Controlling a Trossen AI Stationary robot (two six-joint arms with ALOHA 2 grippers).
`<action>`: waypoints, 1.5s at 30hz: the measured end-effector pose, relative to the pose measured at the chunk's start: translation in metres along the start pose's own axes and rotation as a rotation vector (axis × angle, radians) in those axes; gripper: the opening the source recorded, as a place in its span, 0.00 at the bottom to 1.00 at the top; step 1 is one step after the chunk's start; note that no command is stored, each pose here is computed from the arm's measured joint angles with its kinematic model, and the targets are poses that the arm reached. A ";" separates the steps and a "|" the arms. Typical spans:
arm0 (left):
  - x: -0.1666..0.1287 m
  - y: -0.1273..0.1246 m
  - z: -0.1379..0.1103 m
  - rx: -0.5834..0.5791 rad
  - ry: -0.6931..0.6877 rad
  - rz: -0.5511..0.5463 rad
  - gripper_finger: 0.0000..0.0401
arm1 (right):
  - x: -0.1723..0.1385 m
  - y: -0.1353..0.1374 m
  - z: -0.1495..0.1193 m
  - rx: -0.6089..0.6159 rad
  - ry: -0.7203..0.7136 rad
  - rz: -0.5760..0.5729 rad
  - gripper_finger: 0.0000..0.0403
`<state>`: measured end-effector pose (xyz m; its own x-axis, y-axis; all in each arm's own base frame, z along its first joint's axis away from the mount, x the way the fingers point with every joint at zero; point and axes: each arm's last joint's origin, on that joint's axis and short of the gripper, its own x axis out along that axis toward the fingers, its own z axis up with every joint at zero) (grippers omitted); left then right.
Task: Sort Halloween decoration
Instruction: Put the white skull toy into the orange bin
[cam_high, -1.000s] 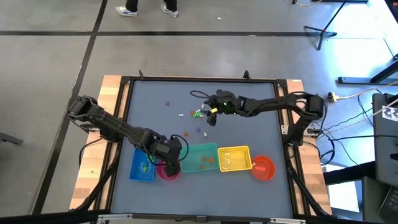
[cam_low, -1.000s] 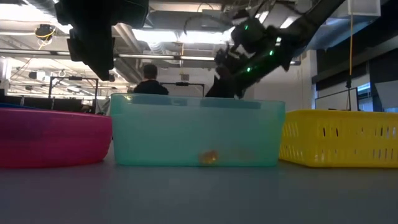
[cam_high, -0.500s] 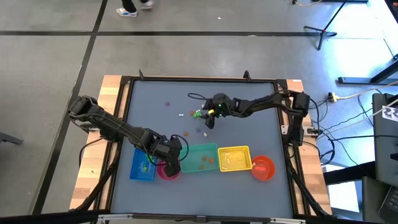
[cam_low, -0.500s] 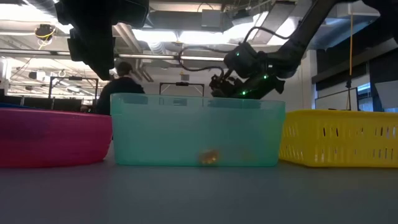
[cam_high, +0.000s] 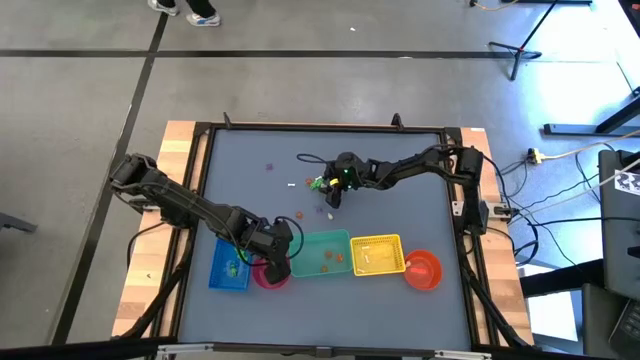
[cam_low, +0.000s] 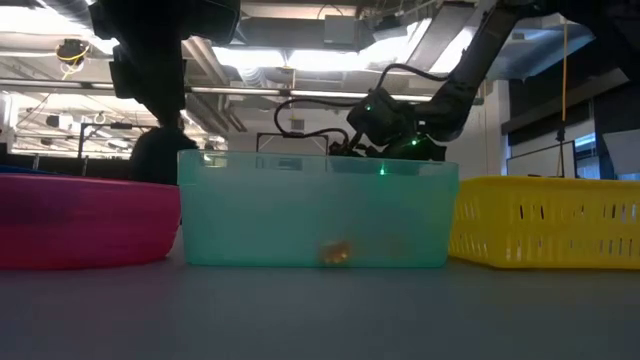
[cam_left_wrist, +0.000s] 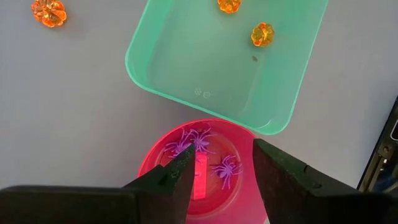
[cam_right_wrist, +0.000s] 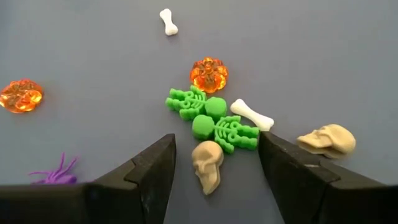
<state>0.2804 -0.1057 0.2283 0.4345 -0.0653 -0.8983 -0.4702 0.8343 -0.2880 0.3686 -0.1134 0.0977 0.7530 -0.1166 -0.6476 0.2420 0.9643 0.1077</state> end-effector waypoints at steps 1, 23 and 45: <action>0.000 0.000 0.000 0.000 0.000 0.000 0.36 | 0.000 0.000 -0.001 0.001 0.010 -0.001 0.58; 0.000 0.001 0.001 0.000 -0.040 0.031 0.36 | 0.001 -0.001 -0.005 0.008 0.035 -0.012 0.27; 0.000 0.001 0.001 0.000 -0.039 0.031 0.36 | -0.006 0.000 0.000 0.007 0.031 -0.020 0.21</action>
<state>0.2808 -0.1042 0.2285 0.4497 -0.0179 -0.8930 -0.4837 0.8357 -0.2603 0.3641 -0.1129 0.1010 0.7289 -0.1288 -0.6724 0.2613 0.9601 0.0994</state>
